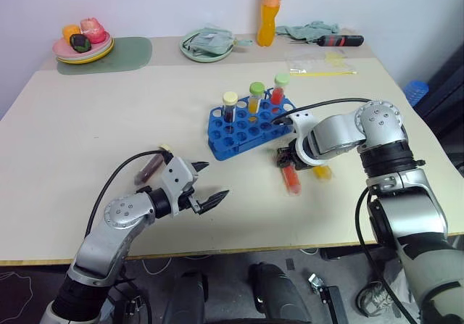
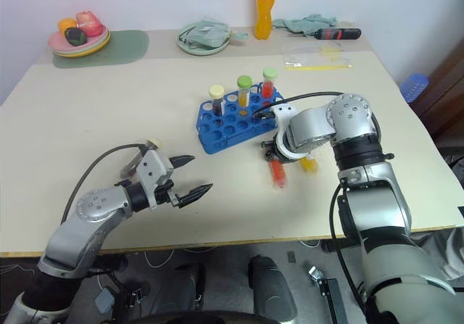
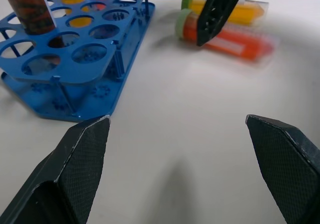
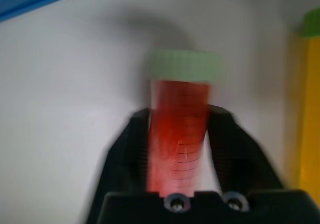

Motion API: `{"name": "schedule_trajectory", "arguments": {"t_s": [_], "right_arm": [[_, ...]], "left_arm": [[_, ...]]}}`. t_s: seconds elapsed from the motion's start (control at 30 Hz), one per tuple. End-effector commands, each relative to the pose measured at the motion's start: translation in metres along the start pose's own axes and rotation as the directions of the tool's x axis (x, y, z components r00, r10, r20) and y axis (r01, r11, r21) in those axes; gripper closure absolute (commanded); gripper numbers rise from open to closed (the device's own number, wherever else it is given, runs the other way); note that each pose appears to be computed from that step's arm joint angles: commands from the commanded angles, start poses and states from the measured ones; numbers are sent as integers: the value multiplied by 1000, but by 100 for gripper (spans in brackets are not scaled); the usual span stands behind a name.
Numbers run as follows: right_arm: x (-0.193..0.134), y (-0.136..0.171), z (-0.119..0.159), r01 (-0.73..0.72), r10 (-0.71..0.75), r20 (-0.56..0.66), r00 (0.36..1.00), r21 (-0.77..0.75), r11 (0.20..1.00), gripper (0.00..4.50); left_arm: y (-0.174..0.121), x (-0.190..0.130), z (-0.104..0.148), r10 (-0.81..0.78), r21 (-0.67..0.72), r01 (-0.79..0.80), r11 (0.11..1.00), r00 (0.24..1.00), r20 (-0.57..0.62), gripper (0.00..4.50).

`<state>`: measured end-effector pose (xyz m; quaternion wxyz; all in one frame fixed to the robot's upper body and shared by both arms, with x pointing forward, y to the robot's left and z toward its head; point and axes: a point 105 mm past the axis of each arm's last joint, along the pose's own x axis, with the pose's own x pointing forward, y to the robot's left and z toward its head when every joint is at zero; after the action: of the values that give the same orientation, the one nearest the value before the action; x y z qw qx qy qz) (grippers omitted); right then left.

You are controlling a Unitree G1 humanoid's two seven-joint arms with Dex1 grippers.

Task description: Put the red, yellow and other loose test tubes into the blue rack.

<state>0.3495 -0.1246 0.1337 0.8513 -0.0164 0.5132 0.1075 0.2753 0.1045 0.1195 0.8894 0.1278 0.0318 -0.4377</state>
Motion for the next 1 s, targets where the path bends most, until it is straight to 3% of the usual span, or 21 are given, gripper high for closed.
{"name": "schedule_trajectory", "arguments": {"t_s": [0.03,0.13,0.23,0.3,0.43,0.53,0.63,0.77,1.0], "right_arm": [[-8,8,4,-17,17,45,999,8,1000,372],[-35,29,15,-132,140,163,977,-59,990,372],[-80,58,25,-236,326,348,879,-276,932,372],[-108,56,39,-193,348,554,756,-319,928,372],[-123,18,63,-26,176,833,525,-191,981,372],[-123,14,81,81,126,941,313,-159,984,372],[-108,6,96,177,27,983,181,-59,982,372],[-83,-6,104,167,-52,990,130,30,985,372],[-64,-17,106,175,-99,987,127,76,982,372]], "left_arm": [[-1,-2,11,5,34,-6,999,999,40,0],[0,-4,12,15,38,-16,999,999,38,0],[3,-7,12,36,40,-38,998,999,36,0],[5,-10,12,52,38,-53,998,998,37,0],[11,-10,16,79,26,-81,996,995,58,0],[18,-5,23,97,1,-97,995,991,93,0],[22,1,29,101,-3,-102,995,988,115,0],[25,2,38,98,6,-100,995,986,132,0],[22,-1,42,80,12,-82,997,988,134,0]]}}
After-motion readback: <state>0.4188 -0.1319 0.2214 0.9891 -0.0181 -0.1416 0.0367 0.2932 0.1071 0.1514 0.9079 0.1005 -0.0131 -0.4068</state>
